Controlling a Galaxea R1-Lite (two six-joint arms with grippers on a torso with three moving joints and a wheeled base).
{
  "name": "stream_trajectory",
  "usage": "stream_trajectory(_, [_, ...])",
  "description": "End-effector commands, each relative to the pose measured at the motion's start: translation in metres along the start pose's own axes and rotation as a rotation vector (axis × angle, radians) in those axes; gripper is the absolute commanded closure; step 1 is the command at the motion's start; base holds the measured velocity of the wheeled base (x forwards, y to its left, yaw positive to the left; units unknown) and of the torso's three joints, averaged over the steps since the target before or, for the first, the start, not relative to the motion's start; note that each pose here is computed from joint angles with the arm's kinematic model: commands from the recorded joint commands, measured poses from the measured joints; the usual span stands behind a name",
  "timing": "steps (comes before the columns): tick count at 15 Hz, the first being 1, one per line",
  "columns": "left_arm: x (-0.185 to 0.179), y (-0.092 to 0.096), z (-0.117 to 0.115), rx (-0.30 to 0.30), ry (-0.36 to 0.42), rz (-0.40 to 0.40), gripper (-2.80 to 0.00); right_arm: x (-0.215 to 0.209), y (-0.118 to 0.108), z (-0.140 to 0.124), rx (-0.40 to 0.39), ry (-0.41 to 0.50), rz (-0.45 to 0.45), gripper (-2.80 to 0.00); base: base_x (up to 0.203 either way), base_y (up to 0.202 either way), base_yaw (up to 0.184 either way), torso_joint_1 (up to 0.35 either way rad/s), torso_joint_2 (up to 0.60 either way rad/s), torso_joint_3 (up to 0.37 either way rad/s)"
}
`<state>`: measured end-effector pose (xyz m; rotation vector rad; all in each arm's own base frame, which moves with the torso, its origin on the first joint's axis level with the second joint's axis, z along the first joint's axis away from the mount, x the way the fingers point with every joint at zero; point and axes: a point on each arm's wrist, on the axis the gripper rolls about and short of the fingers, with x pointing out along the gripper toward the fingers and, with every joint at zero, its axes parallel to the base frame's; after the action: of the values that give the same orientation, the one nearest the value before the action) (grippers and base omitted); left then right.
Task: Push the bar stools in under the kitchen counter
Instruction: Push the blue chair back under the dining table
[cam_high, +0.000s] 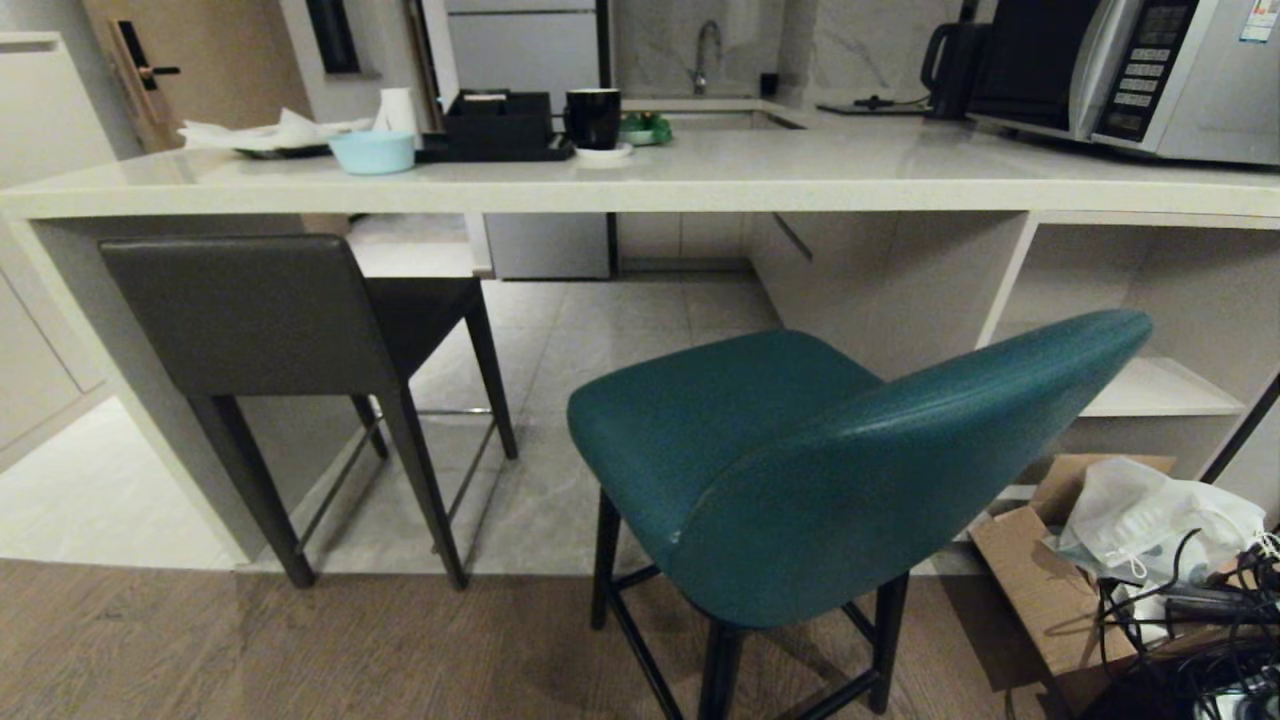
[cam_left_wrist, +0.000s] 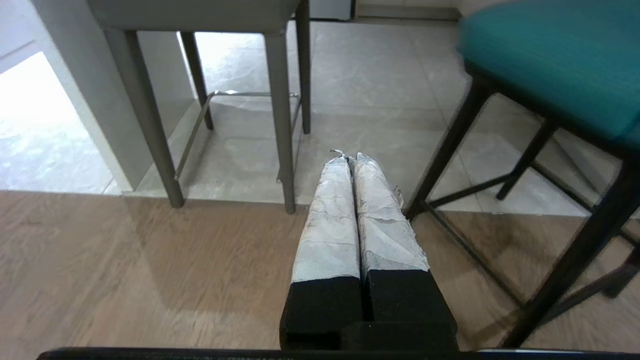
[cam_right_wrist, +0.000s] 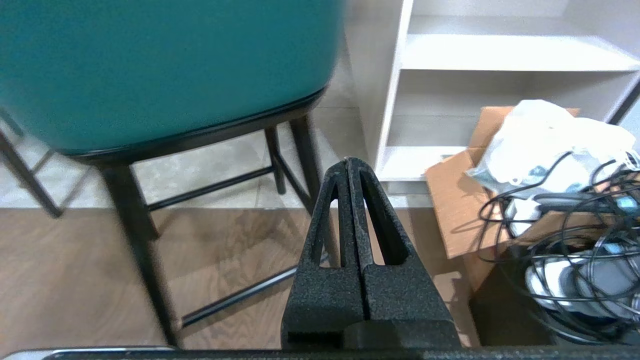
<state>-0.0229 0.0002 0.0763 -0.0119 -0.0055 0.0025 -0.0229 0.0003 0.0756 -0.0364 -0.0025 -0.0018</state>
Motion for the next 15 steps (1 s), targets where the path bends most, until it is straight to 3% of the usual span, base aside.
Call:
stream_trajectory(1, [0.0001,0.0000,0.0001,0.000,0.001,0.001,0.00,0.0001,0.0000,0.0001,0.002,0.001,-0.001,0.00,0.000,0.000,0.000,0.000,0.00,0.000])
stream_trajectory(15, [0.0001,0.0000,0.0001,-0.002,0.001,0.001,0.00,0.0001,0.0000,0.0001,0.000,0.001,0.000,0.00,0.000,0.000,0.000,0.000,0.00,0.000])
